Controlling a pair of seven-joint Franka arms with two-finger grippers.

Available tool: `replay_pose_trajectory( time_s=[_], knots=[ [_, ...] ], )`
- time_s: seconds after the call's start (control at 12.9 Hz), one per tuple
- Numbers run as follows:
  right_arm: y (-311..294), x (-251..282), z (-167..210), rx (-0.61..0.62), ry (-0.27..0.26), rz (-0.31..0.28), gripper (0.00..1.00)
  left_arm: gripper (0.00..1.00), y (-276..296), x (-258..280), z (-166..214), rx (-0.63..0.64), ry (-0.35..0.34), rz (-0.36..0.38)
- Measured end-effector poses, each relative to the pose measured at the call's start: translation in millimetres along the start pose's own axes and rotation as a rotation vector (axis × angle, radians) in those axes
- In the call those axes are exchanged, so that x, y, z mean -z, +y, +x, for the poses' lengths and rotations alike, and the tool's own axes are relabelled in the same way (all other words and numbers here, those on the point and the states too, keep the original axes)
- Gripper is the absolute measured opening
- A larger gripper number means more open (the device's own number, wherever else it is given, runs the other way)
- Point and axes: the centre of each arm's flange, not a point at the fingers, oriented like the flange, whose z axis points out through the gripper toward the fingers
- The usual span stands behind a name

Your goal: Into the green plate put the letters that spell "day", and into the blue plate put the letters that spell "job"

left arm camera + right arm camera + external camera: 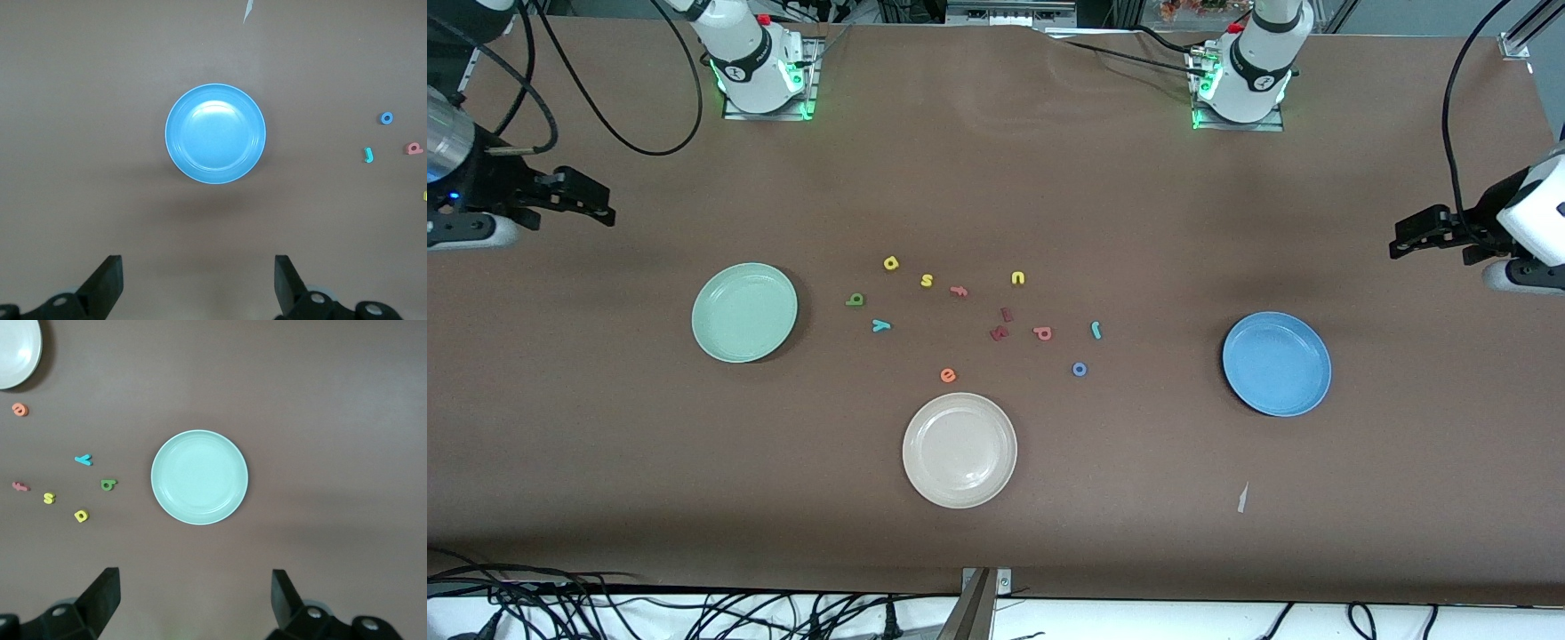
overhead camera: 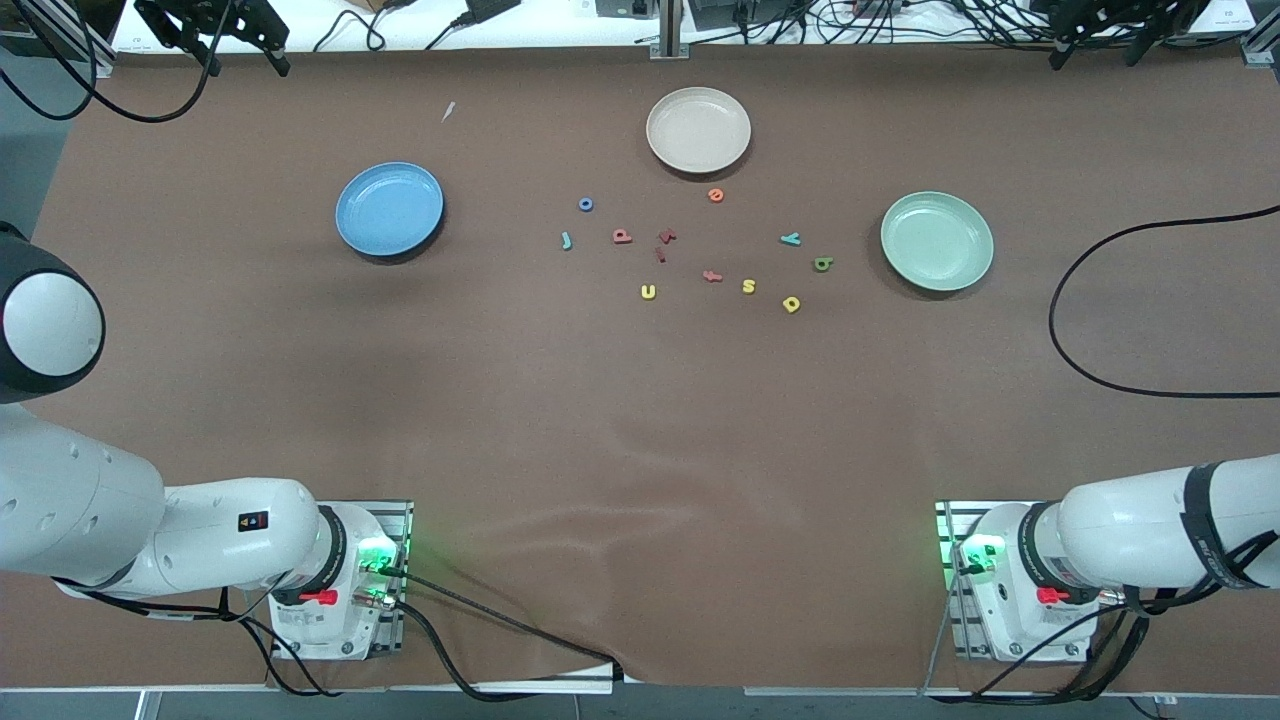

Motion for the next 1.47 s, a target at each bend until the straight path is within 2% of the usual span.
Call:
replay_pose_trajectory(
  time_s=[0.23, 0.31, 0.46, 0.7, 1.01, 1.24, 1.39, 1.47],
  knots=[
    [-19, -51, 22, 0.035, -0.086, 0.003, 1.00, 1.00, -2, -16, 5, 0.003, -0.035, -0.006],
    [-26, -67, 31, 0.046, -0.097, 0.003, 1.00, 1.00, -3, -30, 11, 0.001, -0.061, -0.013],
    [-44, -100, 52, 0.039, -0.077, 0.001, 1.00, 1.00, 13, -63, 27, -0.023, -0.111, -0.030],
    [-91, -157, 71, -0.066, -0.039, -0.005, 1.00, 1.00, 89, -109, 53, -0.041, -0.122, -0.046],
    [-154, -241, 56, -0.241, 0.013, -0.003, 1.00, 1.00, 206, -181, 75, 0.079, -0.080, -0.030],
    [-201, -283, 42, -0.393, 0.025, 0.000, 1.00, 1.00, 269, -236, 81, 0.170, -0.035, -0.041],
    [-228, -307, 37, -0.529, 0.038, 0.007, 1.00, 1.00, 297, -277, 80, 0.216, -0.043, -0.038],
    [-239, -320, 37, -0.609, 0.055, 0.021, 0.96, 1.00, 304, -294, 79, 0.226, -0.057, -0.032]
  ],
)
